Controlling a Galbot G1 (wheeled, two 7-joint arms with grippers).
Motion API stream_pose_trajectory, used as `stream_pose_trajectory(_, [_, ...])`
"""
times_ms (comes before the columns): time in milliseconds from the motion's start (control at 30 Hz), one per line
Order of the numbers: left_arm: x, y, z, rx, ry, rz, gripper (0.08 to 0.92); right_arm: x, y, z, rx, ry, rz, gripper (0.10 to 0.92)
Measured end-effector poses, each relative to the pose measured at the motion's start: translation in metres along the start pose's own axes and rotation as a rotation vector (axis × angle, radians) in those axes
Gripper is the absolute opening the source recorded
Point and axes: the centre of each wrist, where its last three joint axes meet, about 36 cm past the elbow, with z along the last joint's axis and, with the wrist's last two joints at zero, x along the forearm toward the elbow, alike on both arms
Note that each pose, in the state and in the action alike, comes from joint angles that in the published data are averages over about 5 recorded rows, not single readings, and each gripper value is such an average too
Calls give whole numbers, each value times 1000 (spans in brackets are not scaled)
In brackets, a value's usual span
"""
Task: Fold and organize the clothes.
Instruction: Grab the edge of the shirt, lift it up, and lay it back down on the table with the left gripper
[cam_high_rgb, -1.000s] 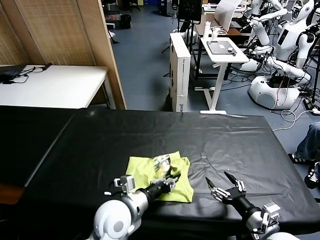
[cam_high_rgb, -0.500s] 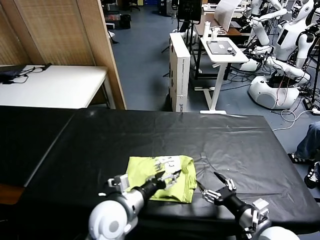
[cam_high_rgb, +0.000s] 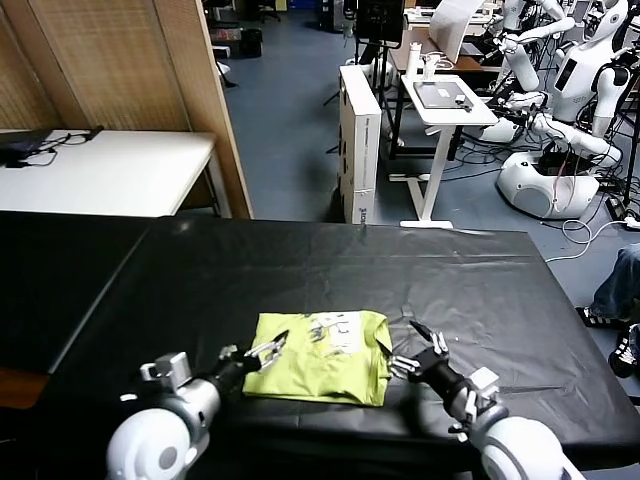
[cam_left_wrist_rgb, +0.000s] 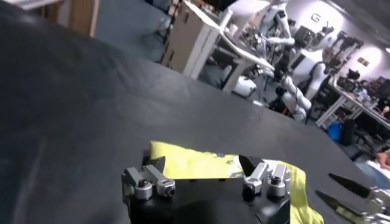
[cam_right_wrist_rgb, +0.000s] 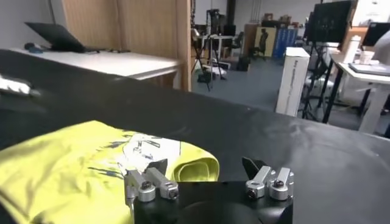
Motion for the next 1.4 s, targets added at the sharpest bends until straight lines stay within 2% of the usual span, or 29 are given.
stream_pose_trajectory(200, [4, 3, 6, -37, -33, -21, 907, 4, -6, 2, 0, 25, 34, 907])
stream_pose_trajectory(667, [-4, 9, 28, -53, -121, -71, 907, 44, -19, -30, -177, -103, -19, 907])
stream_pose_trajectory(933, [-20, 11, 47, 6, -115, -61, 907, 59, -21, -52, -180, -155, -41, 907])
stream_pose_trajectory(1400, [-38, 19, 68, 74, -98, -55, 894, 68, -22, -54, -174, -150, -44, 907])
